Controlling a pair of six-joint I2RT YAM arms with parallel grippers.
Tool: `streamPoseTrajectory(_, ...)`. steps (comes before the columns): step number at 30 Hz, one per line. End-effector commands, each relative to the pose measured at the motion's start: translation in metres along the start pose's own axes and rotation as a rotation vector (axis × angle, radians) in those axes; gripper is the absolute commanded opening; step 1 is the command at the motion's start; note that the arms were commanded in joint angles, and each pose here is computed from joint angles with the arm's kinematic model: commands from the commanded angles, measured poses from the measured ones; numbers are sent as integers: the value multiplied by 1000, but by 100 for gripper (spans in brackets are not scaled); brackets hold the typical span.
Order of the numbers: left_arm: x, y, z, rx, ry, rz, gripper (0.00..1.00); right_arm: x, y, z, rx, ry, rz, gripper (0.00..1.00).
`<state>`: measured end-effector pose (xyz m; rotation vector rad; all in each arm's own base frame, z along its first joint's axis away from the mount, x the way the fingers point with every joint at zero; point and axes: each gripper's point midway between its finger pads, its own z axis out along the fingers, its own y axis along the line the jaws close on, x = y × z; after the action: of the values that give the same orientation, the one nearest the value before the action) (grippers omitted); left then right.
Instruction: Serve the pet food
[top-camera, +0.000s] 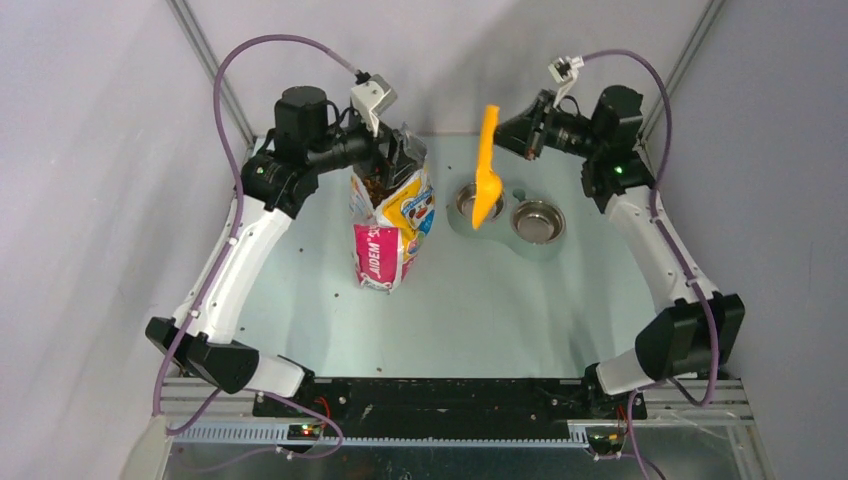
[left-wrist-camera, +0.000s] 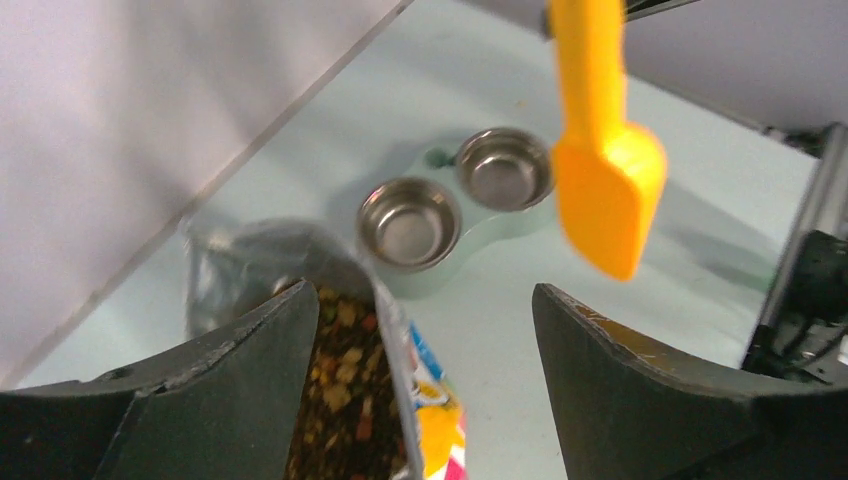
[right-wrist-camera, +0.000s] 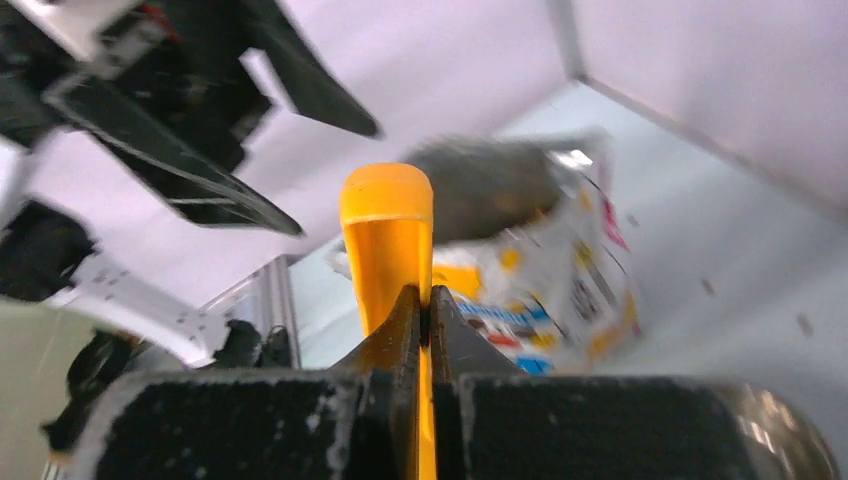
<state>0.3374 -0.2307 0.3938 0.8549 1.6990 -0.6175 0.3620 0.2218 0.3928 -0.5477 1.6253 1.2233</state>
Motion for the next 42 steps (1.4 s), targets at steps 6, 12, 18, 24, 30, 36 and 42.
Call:
streamPoseTrajectory(6,-54,-64,-6,377,-221,80,82,-57,140,21,-580,-73,-397,0)
streamPoseTrajectory(12,-52,-71,-5,420,-227,64,75,-60,160,36,-643,-91,-429,0)
streamPoseTrajectory(18,-55,-76,-3,470,-241,44,64,-66,164,48,-645,-110,-427,0)
streamPoseTrajectory(24,-53,-76,2,488,-241,35,34,-71,163,53,-627,-130,-431,0)
streamPoseTrajectory(30,-54,-77,2,493,-247,44,5,-69,156,56,-595,-134,-408,0)
streamPoseTrajectory(36,-45,-60,0,383,-211,18,0,-68,105,59,-365,-110,-251,23)
streamPoseTrajectory(42,-27,-32,-5,188,-146,47,0,-57,47,26,-158,-77,-125,54)
